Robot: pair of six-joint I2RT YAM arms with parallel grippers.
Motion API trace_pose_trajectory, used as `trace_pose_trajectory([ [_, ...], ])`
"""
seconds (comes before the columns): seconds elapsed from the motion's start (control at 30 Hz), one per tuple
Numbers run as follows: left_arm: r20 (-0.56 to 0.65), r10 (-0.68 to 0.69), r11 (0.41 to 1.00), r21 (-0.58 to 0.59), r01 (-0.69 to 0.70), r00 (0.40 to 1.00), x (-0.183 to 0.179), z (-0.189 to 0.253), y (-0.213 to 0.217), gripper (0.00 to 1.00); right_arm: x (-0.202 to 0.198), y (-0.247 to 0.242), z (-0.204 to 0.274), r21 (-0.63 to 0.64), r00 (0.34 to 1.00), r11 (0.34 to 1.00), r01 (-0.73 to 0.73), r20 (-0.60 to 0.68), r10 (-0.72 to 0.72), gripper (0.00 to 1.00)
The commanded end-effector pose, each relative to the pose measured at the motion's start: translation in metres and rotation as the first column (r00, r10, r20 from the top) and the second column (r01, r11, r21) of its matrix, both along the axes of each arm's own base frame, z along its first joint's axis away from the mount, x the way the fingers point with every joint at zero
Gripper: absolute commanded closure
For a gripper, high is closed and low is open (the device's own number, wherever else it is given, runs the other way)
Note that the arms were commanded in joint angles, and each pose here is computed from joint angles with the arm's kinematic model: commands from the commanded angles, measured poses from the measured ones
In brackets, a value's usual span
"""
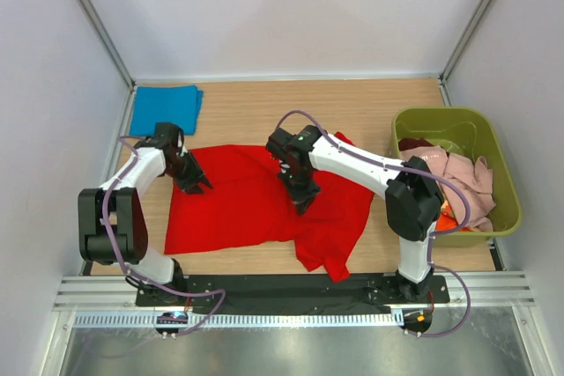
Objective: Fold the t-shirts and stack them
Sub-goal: Fold the tshirt
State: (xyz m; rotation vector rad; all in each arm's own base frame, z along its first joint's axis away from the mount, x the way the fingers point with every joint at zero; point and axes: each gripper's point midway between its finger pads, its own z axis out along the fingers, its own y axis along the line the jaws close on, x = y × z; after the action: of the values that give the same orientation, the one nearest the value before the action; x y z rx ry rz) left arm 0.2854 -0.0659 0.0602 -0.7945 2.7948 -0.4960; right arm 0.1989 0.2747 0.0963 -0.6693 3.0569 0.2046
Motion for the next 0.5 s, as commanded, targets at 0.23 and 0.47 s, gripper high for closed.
trace_pose_trajectory([
  [0.23, 0.038, -0.010, 1.000, 0.001, 0.010, 0.999, 0.014, 0.012, 0.000, 0.66, -0.017, 0.019, 0.001, 0.076, 0.994, 0.995, 0.058, -0.099, -0.050, 0.74],
  [0.47, 0.057, -0.018, 1.000, 0.012, 0.018, 0.998, 0.024, 0.018, 0.001, 0.66, 0.109, -0.030, 0.043, 0.194, 0.900, 0.893, 0.406, 0.086, -0.428, 0.59],
])
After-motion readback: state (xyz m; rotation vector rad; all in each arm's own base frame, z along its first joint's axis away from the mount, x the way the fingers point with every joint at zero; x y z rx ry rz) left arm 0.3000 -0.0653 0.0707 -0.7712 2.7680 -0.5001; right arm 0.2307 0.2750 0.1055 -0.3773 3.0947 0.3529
